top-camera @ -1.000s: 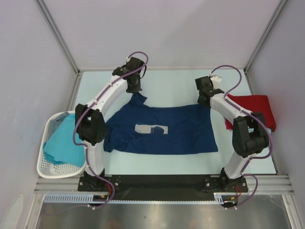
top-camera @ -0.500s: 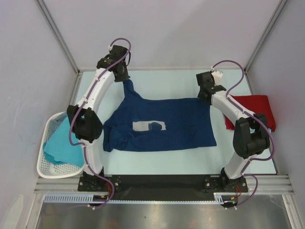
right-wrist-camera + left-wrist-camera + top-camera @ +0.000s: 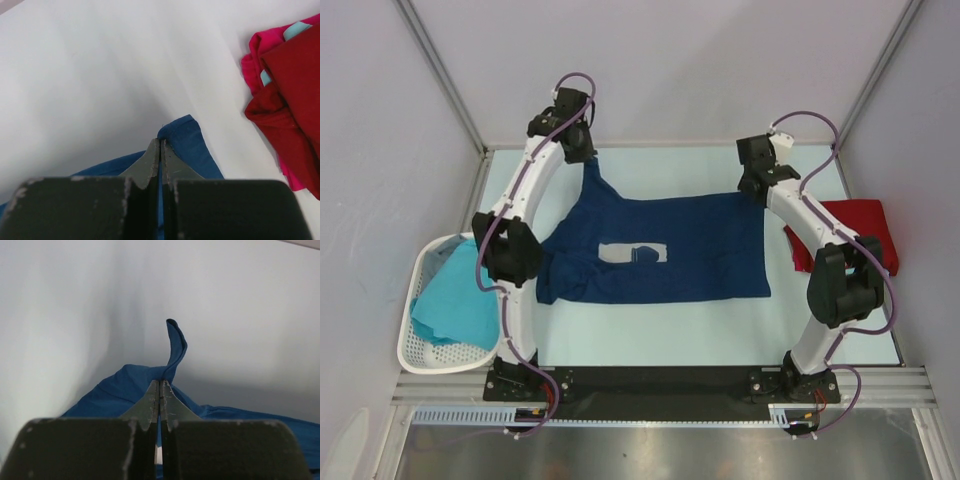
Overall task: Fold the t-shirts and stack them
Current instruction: Fold the other side of the tshirt into a rectangle
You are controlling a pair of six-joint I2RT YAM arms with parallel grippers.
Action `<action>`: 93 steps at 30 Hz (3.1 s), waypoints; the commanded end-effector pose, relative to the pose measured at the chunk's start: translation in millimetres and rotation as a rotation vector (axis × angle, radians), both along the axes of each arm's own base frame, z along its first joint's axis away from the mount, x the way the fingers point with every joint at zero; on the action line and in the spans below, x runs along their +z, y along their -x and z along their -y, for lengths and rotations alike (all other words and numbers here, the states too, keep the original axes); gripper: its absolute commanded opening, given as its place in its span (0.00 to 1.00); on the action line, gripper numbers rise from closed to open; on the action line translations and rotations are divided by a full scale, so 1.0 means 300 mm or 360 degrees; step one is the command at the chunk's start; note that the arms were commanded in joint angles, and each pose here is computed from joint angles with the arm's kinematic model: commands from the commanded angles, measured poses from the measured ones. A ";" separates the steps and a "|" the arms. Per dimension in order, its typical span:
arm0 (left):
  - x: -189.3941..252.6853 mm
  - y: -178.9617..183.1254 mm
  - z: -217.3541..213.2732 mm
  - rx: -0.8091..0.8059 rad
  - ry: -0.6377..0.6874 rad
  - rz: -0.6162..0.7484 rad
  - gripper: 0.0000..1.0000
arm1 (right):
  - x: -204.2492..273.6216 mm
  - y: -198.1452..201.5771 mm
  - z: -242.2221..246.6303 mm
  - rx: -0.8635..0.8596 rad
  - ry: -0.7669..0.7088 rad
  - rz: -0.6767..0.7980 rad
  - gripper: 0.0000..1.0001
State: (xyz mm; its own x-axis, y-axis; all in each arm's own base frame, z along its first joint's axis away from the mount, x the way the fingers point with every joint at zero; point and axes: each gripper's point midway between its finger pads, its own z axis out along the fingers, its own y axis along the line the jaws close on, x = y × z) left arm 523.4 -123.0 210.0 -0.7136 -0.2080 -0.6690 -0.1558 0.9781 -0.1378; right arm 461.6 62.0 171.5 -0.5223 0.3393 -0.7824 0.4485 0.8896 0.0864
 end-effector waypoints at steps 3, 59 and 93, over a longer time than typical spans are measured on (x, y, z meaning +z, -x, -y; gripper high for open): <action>0.059 -0.057 0.015 -0.0012 0.0070 0.0109 0.00 | 0.054 -0.039 0.048 -0.0057 0.0022 0.0058 0.00; -0.069 0.560 -0.049 0.0075 0.0066 0.0148 0.00 | -0.221 0.268 -0.015 -0.0007 0.0181 -0.0262 0.00; -0.340 0.782 -0.065 0.0045 0.0009 -0.0157 0.00 | -0.414 0.360 0.073 -0.0069 0.0200 -0.0463 0.00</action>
